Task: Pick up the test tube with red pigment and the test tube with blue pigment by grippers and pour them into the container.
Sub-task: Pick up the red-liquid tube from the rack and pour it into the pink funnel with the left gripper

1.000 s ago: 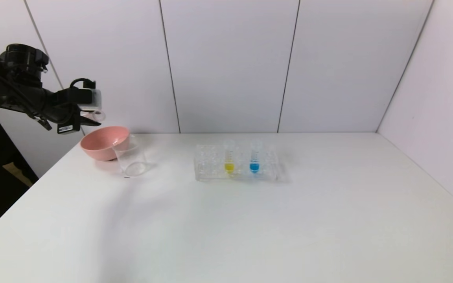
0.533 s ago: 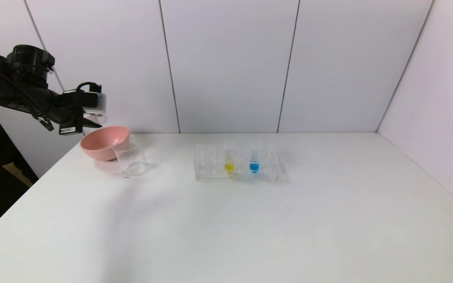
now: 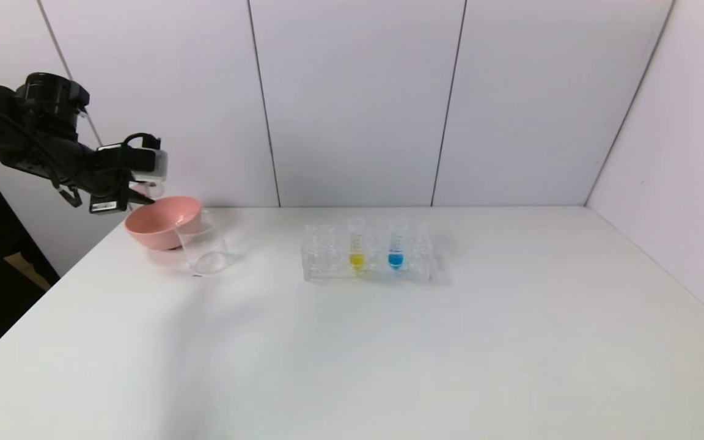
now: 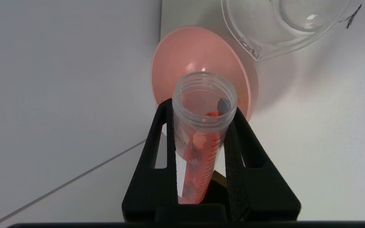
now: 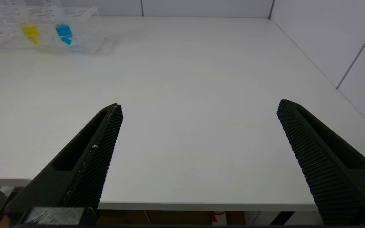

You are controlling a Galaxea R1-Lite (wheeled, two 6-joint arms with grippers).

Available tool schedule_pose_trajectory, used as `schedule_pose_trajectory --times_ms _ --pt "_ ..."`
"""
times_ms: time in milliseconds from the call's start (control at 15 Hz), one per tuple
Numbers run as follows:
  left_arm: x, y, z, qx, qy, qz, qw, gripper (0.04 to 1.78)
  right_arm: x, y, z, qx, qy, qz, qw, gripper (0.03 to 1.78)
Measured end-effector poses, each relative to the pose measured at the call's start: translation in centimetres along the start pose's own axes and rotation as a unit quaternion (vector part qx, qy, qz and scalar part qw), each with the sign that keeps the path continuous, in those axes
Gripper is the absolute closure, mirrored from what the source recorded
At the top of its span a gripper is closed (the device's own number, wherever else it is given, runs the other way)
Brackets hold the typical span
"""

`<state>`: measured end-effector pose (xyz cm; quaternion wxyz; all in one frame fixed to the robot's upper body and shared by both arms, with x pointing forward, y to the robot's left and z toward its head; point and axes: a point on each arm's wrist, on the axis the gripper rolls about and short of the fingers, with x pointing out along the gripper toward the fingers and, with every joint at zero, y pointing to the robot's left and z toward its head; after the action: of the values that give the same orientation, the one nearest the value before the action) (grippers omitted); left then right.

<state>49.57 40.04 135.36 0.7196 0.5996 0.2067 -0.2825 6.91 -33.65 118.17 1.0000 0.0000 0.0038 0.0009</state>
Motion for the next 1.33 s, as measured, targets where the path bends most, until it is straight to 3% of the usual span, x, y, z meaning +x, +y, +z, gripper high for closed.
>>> schedule_pose_trajectory --times_ms 600,1333 --pt "-0.07 -0.13 0.35 0.005 0.017 -0.009 1.000 1.38 0.00 0.00 0.00 0.000 0.000 0.000 1.0000 0.04" --pt "-0.45 -0.89 0.68 -0.008 0.028 -0.050 0.998 1.38 0.00 0.00 0.00 0.000 0.000 0.000 1.0000 0.04"
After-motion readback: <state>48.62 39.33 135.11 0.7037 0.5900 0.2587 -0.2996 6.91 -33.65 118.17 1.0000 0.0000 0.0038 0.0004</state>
